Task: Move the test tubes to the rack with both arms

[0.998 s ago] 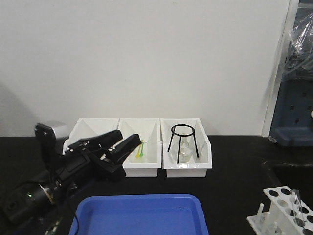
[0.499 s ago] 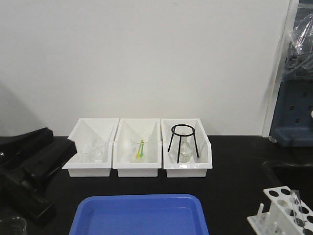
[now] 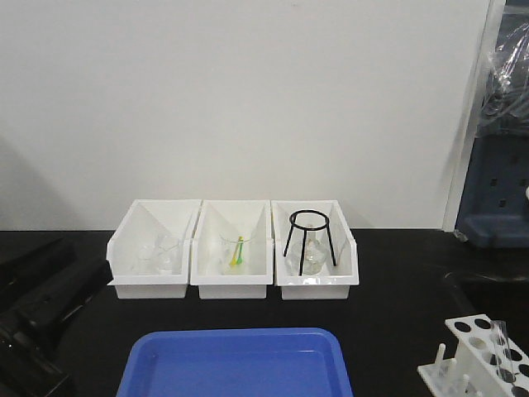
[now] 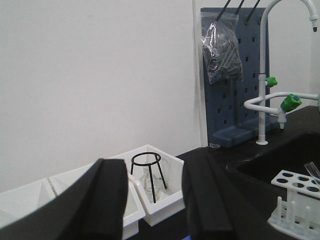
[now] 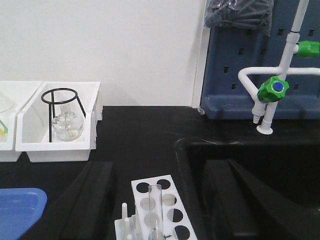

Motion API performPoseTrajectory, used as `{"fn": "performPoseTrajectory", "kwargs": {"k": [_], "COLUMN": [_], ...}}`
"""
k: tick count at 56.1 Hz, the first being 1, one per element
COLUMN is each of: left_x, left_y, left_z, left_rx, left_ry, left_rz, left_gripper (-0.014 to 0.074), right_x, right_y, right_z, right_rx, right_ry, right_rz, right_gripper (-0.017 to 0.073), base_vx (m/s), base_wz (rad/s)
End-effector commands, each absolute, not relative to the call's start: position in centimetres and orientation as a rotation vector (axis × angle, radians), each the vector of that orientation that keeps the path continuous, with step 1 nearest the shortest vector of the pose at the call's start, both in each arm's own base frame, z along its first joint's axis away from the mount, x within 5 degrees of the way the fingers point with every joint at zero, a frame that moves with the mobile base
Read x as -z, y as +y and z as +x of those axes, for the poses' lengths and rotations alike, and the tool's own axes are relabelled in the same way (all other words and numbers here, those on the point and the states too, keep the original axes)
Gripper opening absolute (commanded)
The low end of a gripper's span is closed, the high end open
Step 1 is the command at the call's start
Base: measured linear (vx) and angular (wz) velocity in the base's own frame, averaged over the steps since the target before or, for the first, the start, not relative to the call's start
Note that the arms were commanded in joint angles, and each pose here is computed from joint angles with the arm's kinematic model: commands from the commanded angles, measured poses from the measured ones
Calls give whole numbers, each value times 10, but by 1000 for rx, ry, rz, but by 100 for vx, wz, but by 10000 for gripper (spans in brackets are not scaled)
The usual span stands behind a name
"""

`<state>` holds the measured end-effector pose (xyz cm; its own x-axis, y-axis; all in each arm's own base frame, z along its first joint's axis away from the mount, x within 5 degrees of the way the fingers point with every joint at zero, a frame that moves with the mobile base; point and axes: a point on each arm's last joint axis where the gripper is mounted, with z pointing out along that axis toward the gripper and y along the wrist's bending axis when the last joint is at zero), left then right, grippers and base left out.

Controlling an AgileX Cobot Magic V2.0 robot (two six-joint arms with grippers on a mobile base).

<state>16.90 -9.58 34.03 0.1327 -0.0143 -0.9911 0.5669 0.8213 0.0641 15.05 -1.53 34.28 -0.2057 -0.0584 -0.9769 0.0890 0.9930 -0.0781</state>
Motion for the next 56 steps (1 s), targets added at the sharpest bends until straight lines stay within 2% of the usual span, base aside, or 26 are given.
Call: {"fn": "performPoseTrajectory", "kwargs": {"k": [1, 7, 13, 24, 31, 42, 56], "left_x": [-356, -355, -356, -351, -335, -292, -236], "left_y": [-97, -97, -90, -65, -41, -14, -4], "left_z": [167, 167, 164, 146, 130, 101, 68], "left_rx": [493, 484, 421, 271, 171, 53, -56], "left_ry": [1295, 1306, 1341, 1525, 1578, 1555, 1424], "left_rz": [461, 463, 455, 395, 316, 165, 132], "left_gripper": [395, 387, 323, 118, -8, -6, -6], "right_x": [-362, -362, -362, -362, -362, -362, -362], "right_y": [-16, -16, -16, -16, -16, -16, -16], "right_z": [150, 150, 150, 150, 150, 150, 150], "right_rx": [152, 152, 152, 152, 152, 152, 152], "right_ry": [1656, 1656, 1656, 1656, 1656, 1656, 1656], "right_rz": [16, 16, 16, 16, 16, 16, 16], "right_gripper": [456, 456, 456, 456, 456, 456, 456], "base_vx": [0, 0, 0, 0, 0, 0, 0], "base_wz": [0, 0, 0, 0, 0, 0, 0]}}
